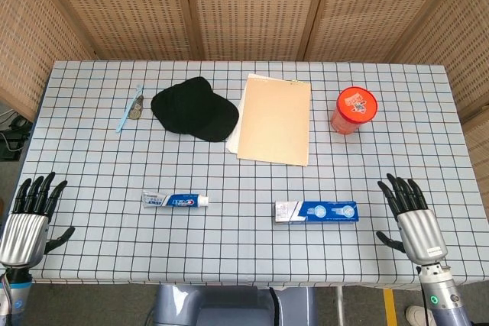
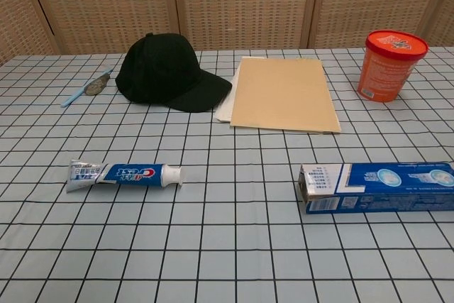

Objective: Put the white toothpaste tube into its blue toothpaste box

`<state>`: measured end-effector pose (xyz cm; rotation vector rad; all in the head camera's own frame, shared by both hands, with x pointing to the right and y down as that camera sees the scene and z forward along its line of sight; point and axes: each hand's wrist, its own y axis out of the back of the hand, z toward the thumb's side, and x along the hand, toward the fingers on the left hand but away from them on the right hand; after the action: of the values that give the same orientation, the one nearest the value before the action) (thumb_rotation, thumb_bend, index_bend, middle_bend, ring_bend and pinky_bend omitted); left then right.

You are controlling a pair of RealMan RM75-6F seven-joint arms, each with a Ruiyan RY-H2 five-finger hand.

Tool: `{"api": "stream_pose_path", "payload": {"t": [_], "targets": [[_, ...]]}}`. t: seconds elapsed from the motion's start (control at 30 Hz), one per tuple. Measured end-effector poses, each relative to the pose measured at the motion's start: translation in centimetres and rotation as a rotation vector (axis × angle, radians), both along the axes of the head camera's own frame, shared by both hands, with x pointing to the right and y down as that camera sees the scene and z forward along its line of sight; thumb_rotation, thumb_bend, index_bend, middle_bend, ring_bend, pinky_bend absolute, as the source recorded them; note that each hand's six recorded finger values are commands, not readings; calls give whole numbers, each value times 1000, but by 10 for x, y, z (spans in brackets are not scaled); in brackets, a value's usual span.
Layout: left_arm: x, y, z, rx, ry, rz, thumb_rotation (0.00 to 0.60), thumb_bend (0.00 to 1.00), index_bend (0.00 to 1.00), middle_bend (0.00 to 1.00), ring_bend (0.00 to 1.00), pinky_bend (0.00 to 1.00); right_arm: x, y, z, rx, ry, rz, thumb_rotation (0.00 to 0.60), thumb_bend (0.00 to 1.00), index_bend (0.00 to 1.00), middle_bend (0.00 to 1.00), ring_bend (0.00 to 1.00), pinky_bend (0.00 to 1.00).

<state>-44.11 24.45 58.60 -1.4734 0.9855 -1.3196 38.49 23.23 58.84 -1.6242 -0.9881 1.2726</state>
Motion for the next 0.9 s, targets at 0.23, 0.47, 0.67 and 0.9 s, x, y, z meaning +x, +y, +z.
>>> {"api": "stream_pose_path", "payload": {"t": [0.23, 0.47, 0.67, 0.9], "targets": [[6, -8, 4, 0, 0, 13, 600, 158, 205, 4, 54, 102, 1, -2, 0, 2, 1, 8, 600, 152, 19, 0, 0, 0], [21, -21, 18, -54, 2, 52, 600, 161, 256, 62, 103, 114, 2, -1, 5, -6, 20, 7, 600, 152, 20, 0, 0, 0], [37, -39, 43, -141, -36, 90, 600, 164, 260, 62, 104, 114, 5, -2, 12, -19, 45, 17, 600, 152, 20, 0, 0, 0], [71, -60, 75, -228, -78, 126, 600, 170, 285, 80, 104, 123, 11, -5, 16, -23, 59, 37, 600, 152, 19, 0, 0, 0]]}}
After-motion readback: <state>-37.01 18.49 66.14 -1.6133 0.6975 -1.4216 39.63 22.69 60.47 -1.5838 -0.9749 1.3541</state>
